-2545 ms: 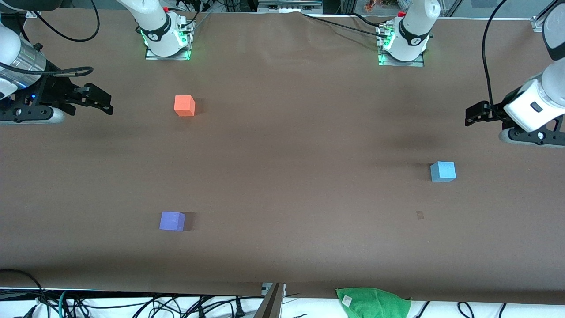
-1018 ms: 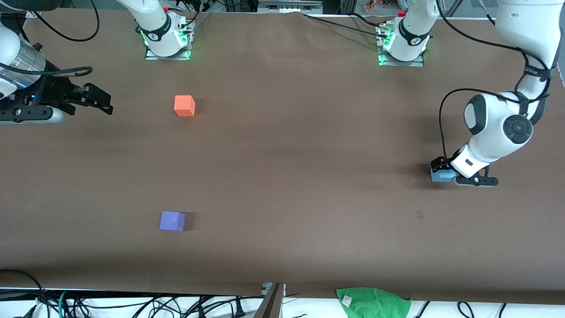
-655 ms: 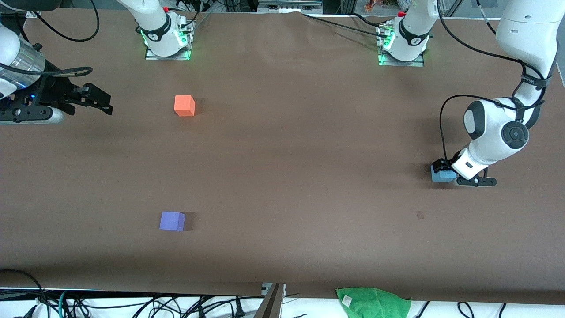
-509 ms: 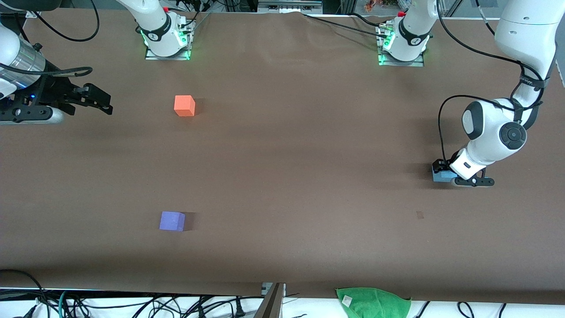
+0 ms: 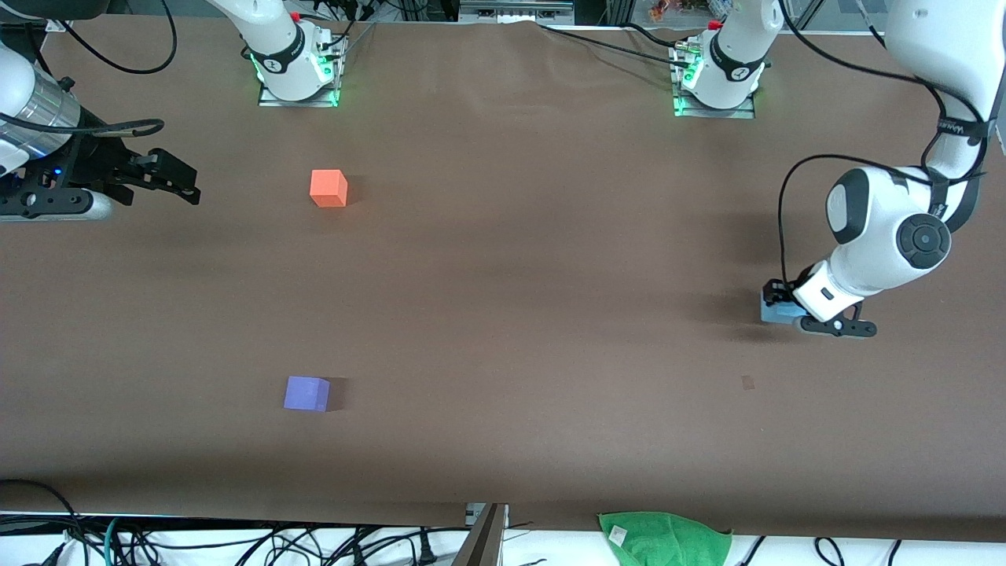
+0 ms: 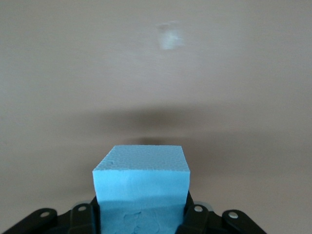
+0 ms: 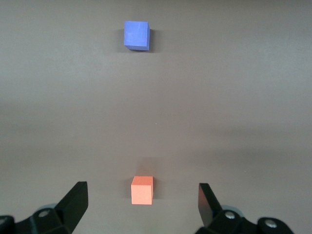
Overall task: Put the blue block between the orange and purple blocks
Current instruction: 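Carry the blue cube with the left gripper toward the table middle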
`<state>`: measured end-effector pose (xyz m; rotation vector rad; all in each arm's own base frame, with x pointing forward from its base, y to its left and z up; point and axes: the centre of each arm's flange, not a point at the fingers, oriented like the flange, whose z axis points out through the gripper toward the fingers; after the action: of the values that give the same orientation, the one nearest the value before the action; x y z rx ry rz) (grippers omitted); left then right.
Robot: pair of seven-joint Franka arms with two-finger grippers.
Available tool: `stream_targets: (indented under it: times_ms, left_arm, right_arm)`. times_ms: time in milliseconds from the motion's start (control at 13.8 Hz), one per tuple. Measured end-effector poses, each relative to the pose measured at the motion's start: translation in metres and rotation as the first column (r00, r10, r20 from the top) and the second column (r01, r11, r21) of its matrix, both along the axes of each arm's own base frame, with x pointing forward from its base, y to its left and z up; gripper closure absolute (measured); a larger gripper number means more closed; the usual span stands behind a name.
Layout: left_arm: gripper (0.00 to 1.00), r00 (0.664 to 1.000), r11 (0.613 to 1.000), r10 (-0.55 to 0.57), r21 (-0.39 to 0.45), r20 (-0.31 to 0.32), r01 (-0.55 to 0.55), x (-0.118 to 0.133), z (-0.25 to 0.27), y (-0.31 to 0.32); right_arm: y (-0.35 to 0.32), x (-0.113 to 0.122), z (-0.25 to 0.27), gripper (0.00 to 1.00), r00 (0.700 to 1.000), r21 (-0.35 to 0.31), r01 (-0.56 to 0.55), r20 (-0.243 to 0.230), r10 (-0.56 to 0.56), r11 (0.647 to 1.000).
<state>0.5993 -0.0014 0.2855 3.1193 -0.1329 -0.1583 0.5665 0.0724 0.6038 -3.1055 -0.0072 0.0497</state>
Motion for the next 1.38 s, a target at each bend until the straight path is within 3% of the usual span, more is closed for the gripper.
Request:
stream_targets:
  times_ms: [218, 436, 655, 800, 1018, 1236, 1382]
  left_arm:
    - [0.43, 1.000, 1.000, 0.002, -0.031, -0.006, -0.002, -0.002, 0.039, -0.105]
    - [0.43, 0.999, 0.997, 0.031, -0.067, -0.010, -0.031, -0.028, 0.052, -0.227]
    - [0.43, 0.995, 0.993, 0.084, -0.083, -0.050, -0.087, -0.060, 0.032, -0.354]
    - [0.43, 0.995, 0.994, 0.100, -0.051, -0.025, -0.102, -0.069, 0.001, -0.422]
    - [0.43, 0.988, 0.986, 0.151, -0.079, 0.036, -0.148, -0.065, -0.060, -0.475]
    - [0.42, 0.981, 0.981, 0.171, -0.102, 0.089, -0.162, -0.061, -0.091, -0.486]
    - [0.26, 0.977, 0.979, 0.180, -0.112, 0.114, -0.168, -0.052, -0.075, -0.487]
  right_arm:
    - [0.000, 0.000, 0.000, 0.00, 1.000, 0.000, 0.001, 0.000, -0.001, 1.000]
    - [0.000, 0.004, 0.001, 0.00, 1.000, 0.003, 0.003, 0.027, -0.003, 1.000]
    - [-0.003, 0.018, -0.013, 0.00, 0.999, 0.004, 0.011, 0.046, -0.012, 1.000]
    - [-0.005, 0.026, -0.027, 0.00, 0.999, 0.001, 0.017, 0.032, -0.017, 1.000]
    - [-0.004, 0.034, -0.044, 0.00, 1.000, -0.003, 0.017, 0.009, -0.017, 1.000]
    - [-0.004, 0.038, -0.055, 0.00, 1.000, -0.006, 0.014, -0.010, -0.014, 1.000]
    - [-0.003, 0.040, -0.063, 0.00, 1.000, -0.014, 0.006, -0.021, -0.006, 1.000]
